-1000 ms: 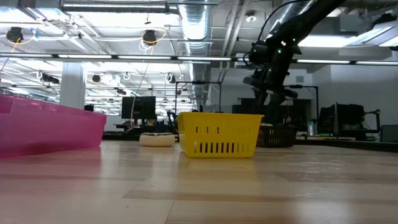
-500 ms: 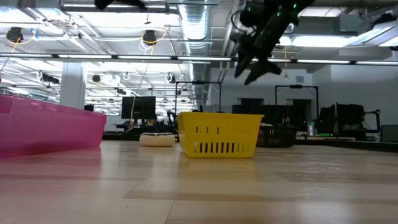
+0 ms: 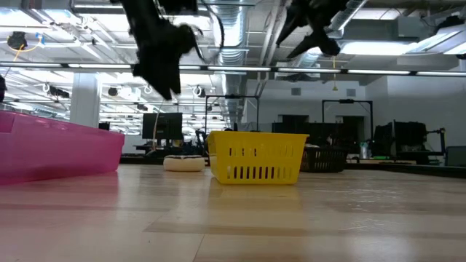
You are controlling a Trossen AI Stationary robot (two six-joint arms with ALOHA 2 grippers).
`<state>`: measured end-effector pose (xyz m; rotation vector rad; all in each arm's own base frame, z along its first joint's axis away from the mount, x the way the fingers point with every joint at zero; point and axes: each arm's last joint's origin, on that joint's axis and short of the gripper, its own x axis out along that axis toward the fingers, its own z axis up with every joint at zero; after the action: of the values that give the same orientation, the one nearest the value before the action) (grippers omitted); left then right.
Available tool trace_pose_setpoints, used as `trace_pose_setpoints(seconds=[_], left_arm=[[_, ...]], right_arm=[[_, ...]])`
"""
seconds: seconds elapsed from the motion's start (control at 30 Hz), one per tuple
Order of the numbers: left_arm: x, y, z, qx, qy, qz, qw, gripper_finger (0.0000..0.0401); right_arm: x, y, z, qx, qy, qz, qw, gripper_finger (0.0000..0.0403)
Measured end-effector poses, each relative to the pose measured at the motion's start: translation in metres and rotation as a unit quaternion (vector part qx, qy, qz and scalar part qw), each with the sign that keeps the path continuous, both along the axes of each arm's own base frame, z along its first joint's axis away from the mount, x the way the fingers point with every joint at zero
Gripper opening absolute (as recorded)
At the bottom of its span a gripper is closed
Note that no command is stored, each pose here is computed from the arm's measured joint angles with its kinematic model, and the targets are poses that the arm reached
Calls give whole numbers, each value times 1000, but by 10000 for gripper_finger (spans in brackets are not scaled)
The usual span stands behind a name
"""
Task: Pick & Place Food Item
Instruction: Put the black donut into the black bin
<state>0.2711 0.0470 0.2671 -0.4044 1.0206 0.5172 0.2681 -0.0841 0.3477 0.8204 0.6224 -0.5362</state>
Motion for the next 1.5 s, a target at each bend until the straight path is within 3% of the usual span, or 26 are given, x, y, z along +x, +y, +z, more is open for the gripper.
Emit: trace_pose_setpoints(seconds=[0.2, 0.47, 0.8, 1.5], left_arm=[[16, 35, -37, 15, 69, 4, 997, 203], [27, 62, -64, 19, 84, 43, 995, 205], [38, 68, -101, -6, 126, 63, 990, 207], [47, 71, -123, -12, 131, 73, 989, 205]], right_arm=[[-14, 17, 18, 3, -37, -9, 999, 190], [-23, 32, 29, 3, -64, -19, 998, 190], [-22, 40, 31, 2, -73, -12, 997, 190], [-20, 51, 32, 11, -79, 2, 997, 189]])
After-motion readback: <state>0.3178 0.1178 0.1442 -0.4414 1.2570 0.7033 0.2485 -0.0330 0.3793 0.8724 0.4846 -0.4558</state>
